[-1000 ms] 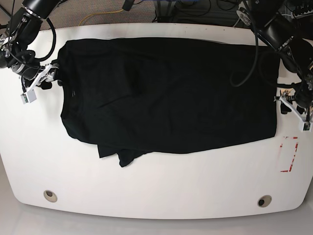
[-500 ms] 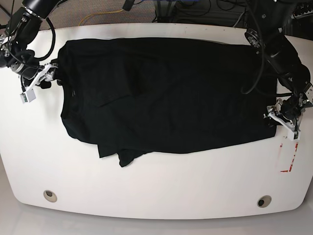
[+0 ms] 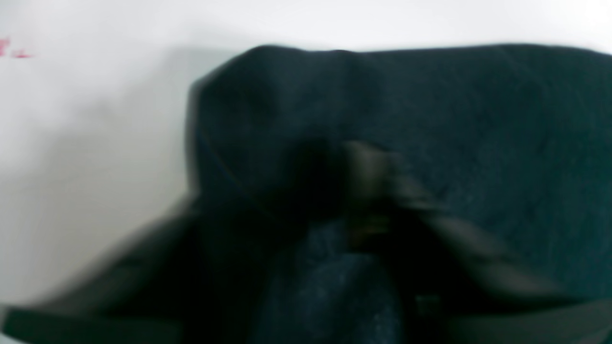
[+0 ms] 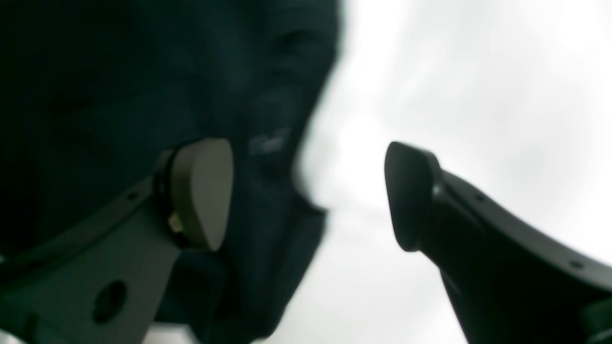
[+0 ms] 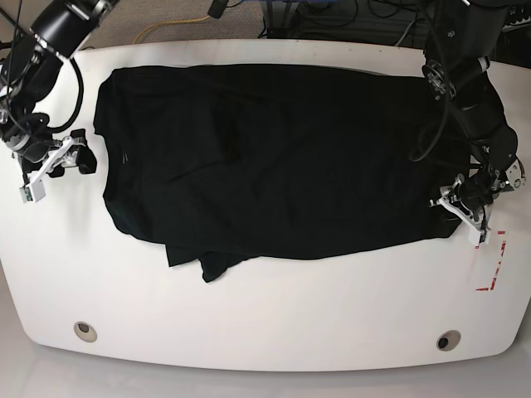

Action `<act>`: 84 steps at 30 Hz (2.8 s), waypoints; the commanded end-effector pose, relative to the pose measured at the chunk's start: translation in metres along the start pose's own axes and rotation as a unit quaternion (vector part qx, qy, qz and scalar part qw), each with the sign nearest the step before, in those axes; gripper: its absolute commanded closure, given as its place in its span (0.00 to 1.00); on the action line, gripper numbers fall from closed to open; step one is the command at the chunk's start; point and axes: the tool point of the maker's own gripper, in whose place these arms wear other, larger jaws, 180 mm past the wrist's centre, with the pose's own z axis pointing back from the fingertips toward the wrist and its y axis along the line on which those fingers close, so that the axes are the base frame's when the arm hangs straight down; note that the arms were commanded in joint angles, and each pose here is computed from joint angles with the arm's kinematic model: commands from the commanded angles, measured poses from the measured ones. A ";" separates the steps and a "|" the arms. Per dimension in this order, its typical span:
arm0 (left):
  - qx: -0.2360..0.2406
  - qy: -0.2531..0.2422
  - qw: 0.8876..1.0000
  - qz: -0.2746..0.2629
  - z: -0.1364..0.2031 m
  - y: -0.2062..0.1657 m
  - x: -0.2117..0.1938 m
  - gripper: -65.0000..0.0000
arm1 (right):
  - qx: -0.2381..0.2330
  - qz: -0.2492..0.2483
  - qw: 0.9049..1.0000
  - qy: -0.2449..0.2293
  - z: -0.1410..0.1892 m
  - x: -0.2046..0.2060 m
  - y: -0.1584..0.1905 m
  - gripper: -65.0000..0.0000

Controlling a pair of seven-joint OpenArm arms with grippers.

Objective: Fold the T-shirt properly
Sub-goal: 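Grasp the hem corners with both grippers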

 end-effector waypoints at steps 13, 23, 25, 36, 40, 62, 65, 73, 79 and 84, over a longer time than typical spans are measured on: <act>0.005 0.002 1.000 -0.006 0.004 0.004 -0.003 1.00 | 0.009 -0.058 0.997 -0.050 -0.094 0.109 -0.030 0.27; 0.017 0.013 1.000 -0.014 0.011 0.012 -0.019 1.00 | 0.082 -0.038 0.995 -0.045 -0.149 0.120 0.032 0.27; 0.021 0.013 1.000 -0.019 0.014 0.013 -0.020 1.00 | 0.088 -0.028 0.995 -0.046 -0.154 0.122 0.041 0.27; 0.026 0.018 0.999 -0.025 0.017 0.016 -0.028 1.00 | 0.115 -0.010 0.993 -0.019 -0.172 0.097 0.074 0.71; 0.027 0.019 0.999 -0.026 0.017 0.016 -0.028 1.00 | 0.099 0.019 0.995 -0.012 -0.163 0.090 0.072 1.00; 0.027 0.019 0.999 -0.026 0.017 0.016 -0.028 1.00 | 0.034 0.164 0.984 0.059 -0.086 -0.009 0.092 0.87; 0.027 0.019 0.999 -0.026 0.017 0.016 -0.028 1.00 | 0.040 0.166 0.985 0.031 -0.079 0.006 0.096 0.62; 0.027 0.019 0.999 -0.026 0.017 0.016 -0.028 1.00 | 0.044 0.096 0.994 -0.024 -0.090 0.060 0.070 0.30; 0.027 0.020 0.999 -0.026 0.017 0.016 -0.029 1.00 | 0.075 0.031 0.997 -0.018 -0.126 0.076 0.062 0.30; 0.027 0.020 0.999 -0.026 0.017 0.016 -0.028 1.00 | 0.113 0.008 0.993 -0.018 -0.158 0.077 0.076 0.30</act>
